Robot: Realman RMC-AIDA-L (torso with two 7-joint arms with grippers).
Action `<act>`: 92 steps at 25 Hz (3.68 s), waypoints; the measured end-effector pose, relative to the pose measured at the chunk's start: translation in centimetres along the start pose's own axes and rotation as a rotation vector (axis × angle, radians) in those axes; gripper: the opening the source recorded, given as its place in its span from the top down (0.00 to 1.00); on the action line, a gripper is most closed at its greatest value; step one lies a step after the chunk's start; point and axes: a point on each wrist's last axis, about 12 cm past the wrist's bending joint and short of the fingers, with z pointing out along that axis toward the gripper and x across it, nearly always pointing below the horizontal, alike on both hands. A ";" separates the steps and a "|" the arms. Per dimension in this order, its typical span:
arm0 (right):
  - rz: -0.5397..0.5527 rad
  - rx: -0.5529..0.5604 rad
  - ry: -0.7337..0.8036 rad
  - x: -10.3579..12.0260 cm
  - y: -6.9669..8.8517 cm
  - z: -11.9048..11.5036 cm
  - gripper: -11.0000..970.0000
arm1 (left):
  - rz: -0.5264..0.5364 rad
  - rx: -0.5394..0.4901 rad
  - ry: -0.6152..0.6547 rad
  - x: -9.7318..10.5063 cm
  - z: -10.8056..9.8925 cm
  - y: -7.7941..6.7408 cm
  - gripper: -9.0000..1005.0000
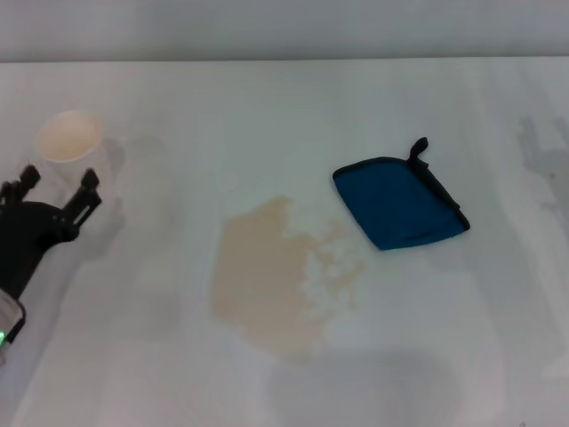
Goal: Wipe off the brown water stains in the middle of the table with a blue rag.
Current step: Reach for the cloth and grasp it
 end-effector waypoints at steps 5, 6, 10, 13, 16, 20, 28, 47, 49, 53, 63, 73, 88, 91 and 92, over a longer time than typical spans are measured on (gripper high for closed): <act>0.001 -0.004 0.001 0.0 0.1 0.1 0.38 | -0.170 0.025 -0.137 -1.3 -1.4 0.3 0.12; 0.002 -0.008 0.002 0.0 0.1 0.1 0.38 | -0.195 0.025 -0.151 -1.5 -1.4 0.6 0.12; 0.020 -0.062 0.019 0.0 0.7 0.4 0.38 | -0.203 -0.003 -0.190 -2.1 -1.6 1.6 0.12; 0.047 -0.156 0.053 -0.6 1.2 1.2 0.38 | -0.211 -0.051 -0.213 -2.3 -2.0 2.4 0.12; 0.088 -0.293 0.125 -1.8 1.9 2.9 0.38 | -0.223 -0.109 -0.239 -2.4 -2.7 3.3 0.12; 0.105 -0.497 0.286 -3.6 3.6 6.0 0.38 | -0.226 -0.143 -0.253 -2.4 -3.1 3.8 0.12; -0.040 -0.753 0.527 -6.5 8.4 10.8 0.38 | -0.274 -0.149 -0.248 -2.0 -3.6 3.6 0.12; -0.774 -0.712 1.266 -7.4 18.5 14.9 0.38 | -0.326 -0.141 -0.246 -2.0 -3.2 3.3 0.12; -0.877 -0.682 1.324 -6.5 19.4 14.6 0.38 | -0.323 -0.134 -0.249 -2.2 -2.9 3.4 0.12; -0.997 -0.636 1.373 -5.1 20.5 14.2 0.38 | -0.316 -0.109 -0.254 -2.6 -2.1 3.2 0.12; -1.033 -0.505 1.415 -2.4 20.0 13.7 0.38 | -0.307 -0.081 -0.242 -2.7 -1.6 2.8 0.12; -1.010 -0.463 1.432 -0.1 18.2 13.3 0.38 | -0.304 -0.057 -0.220 -2.5 -1.4 2.5 0.12; -0.996 -0.446 1.460 1.4 16.7 12.5 0.38 | -0.314 -0.065 -0.209 -2.1 -1.8 2.4 0.12; -0.991 -0.446 1.460 1.4 16.7 12.5 0.38 | -0.315 -0.066 -0.208 -2.1 -1.9 2.3 0.12; -0.990 -0.446 1.460 1.4 16.7 12.4 0.38 | -0.315 -0.067 -0.208 -2.1 -1.9 2.3 0.12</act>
